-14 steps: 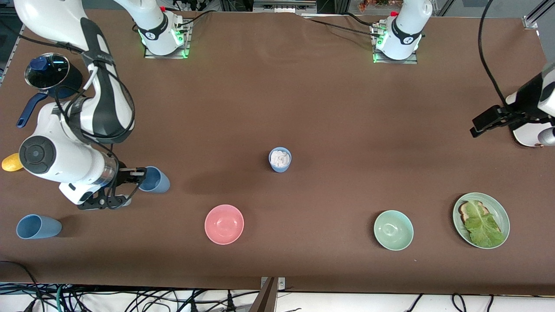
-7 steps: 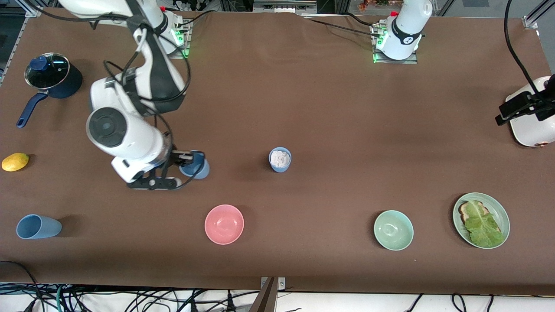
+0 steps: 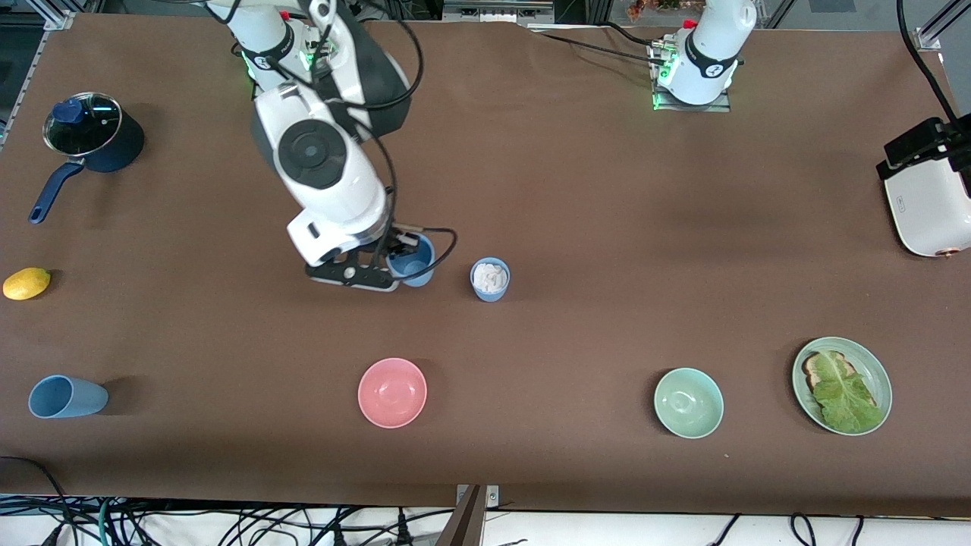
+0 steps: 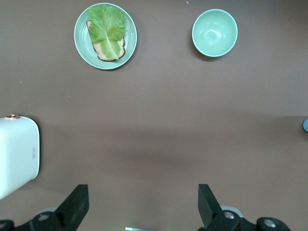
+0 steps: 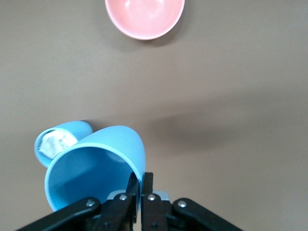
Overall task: Stack blue cups with both arms
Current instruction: 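Carry the upright blue cup with the right gripper over the tissue cup, then lower the blue cup with the right gripper into the tissue cup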
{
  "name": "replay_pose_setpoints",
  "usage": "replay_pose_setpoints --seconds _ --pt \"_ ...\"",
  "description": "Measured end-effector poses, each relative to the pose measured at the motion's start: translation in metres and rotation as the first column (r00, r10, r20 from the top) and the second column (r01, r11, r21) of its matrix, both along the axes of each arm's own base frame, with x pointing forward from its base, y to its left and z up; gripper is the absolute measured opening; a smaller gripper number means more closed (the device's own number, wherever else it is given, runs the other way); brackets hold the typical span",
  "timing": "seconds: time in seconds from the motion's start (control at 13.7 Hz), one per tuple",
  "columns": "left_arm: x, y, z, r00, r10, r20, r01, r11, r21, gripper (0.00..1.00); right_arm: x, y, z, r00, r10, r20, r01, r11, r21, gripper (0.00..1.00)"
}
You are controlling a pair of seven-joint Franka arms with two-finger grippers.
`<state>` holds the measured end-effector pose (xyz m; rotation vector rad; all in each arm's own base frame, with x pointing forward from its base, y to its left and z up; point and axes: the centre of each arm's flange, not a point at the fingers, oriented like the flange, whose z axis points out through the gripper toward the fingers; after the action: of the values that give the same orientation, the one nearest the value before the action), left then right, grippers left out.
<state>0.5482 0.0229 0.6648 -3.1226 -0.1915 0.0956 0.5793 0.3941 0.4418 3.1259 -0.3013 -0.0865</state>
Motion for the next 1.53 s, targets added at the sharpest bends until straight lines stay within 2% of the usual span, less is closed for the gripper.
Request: replay_pose_setpoints --seconds 0.29,0.44,0.66,0.8,1.53 --pt "-0.004 -0.013 0.003 1.000 -0.017 0.003 0.017 0.998 -0.058 1.00 -0.029 0.058 -0.013 0.998 -0.058 0.014 0.058 0.998 0.002 0.04" --pt "-0.010 -0.014 0.007 1.000 -0.030 0.008 0.031 0.998 -0.060 1.00 -0.029 0.067 -0.024 0.997 -0.074 0.022 0.074 0.997 0.007 0.04" --pt "-0.018 -0.014 0.009 0.992 -0.125 0.014 0.125 0.990 -0.064 1.00 -0.026 0.074 -0.037 0.995 -0.090 0.037 0.089 0.996 0.017 0.04" --pt "-0.024 -0.015 0.010 0.989 -0.146 0.015 0.147 0.987 -0.064 1.00 -0.027 0.082 -0.047 0.993 -0.105 0.046 0.104 0.994 0.025 0.04" --pt "-0.025 -0.006 -0.009 0.991 -0.131 -0.027 0.129 0.989 -0.072 1.00 -0.019 0.094 -0.042 0.991 -0.107 0.079 0.103 0.993 0.052 0.04"
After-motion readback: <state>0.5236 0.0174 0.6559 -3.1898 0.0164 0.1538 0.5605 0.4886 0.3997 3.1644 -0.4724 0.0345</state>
